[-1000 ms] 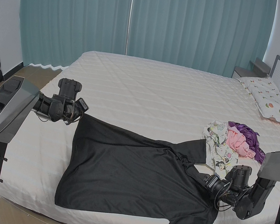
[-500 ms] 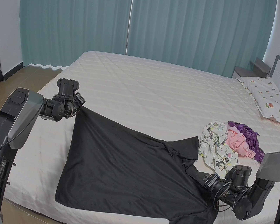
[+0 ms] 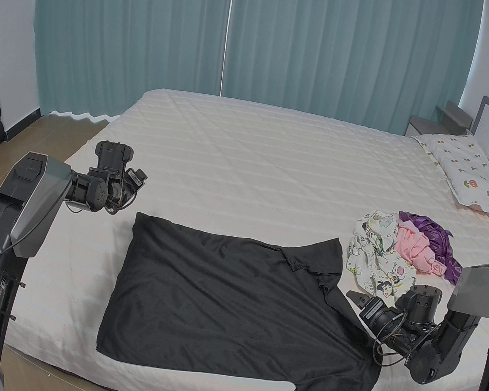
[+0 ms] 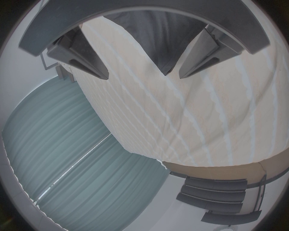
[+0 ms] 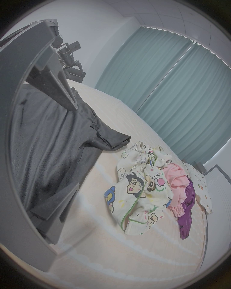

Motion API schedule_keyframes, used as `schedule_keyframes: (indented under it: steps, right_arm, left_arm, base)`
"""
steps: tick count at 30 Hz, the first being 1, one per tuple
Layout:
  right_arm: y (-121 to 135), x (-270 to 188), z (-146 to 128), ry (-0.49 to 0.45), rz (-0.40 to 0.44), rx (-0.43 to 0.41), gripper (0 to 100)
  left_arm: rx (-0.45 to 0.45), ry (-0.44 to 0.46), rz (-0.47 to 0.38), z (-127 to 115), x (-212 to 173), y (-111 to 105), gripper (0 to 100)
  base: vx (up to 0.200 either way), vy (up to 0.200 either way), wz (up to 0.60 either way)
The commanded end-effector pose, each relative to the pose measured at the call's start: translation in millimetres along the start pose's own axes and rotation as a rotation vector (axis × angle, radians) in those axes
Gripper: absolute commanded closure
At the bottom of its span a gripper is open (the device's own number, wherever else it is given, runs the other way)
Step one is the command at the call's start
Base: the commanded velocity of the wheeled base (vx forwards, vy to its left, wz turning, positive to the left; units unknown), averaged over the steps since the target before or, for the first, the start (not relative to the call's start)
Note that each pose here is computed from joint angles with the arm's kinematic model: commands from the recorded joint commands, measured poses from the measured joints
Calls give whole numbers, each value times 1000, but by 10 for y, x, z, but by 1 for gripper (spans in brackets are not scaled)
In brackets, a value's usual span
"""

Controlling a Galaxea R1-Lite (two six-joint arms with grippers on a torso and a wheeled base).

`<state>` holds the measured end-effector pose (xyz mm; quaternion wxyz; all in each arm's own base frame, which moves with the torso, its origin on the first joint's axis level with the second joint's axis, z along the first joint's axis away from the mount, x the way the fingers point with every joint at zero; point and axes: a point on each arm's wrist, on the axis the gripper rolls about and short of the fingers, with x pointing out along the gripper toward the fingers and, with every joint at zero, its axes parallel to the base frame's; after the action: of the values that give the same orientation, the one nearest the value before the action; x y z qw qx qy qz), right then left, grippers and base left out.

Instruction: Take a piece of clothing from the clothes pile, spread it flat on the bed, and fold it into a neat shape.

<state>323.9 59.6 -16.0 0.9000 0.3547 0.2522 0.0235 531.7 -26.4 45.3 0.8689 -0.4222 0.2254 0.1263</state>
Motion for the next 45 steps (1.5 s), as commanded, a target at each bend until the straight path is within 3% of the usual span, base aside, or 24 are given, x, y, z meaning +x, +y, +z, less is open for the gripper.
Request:
schedule_keyframes:
  steps: [1, 8, 12, 15, 22, 28, 34, 38, 45]
  right_arm:
    - [197, 33, 202, -65, 62, 7, 0]
    - [576, 415, 418, -74, 59, 49, 0]
    - [777, 703, 349, -38, 63, 98, 0]
    - [892, 916, 249, 5, 44, 93, 0]
    - [893, 1220, 96, 73, -12, 77, 0]
    - [838, 1424, -17, 88, -45, 70, 0]
    - [768, 1549, 13, 78, -68, 78, 0]
    - [754, 1574, 204, 41, -57, 103, 0]
    - [569, 1788, 165, 24, -74, 117, 0]
  left_arm:
    - [-36, 137, -58, 39, -524, -12, 0]
    - [-28, 195, -85, -221, -1055, 223, 0]
    - [-14, 260, -82, -428, -1329, 337, 0]
    - [-71, 299, -70, -598, -1540, 406, 0]
    - [-129, 427, -96, -877, -1717, 659, 0]
    - [-149, 421, -120, -898, -1750, 708, 0]
    - [-150, 429, -99, -930, -1773, 756, 0]
    - [-151, 436, -91, -944, -1780, 780, 0]
    - [-146, 442, -86, -964, -1787, 795, 0]
  base:
    - [0, 0, 0]
    - [0, 0, 0]
    - [0, 0, 0]
    - [0, 0, 0]
    - [0, 0, 0]
    - [0, 0, 0]
    - [0, 0, 0]
    - [0, 0, 0]
    - [0, 0, 0]
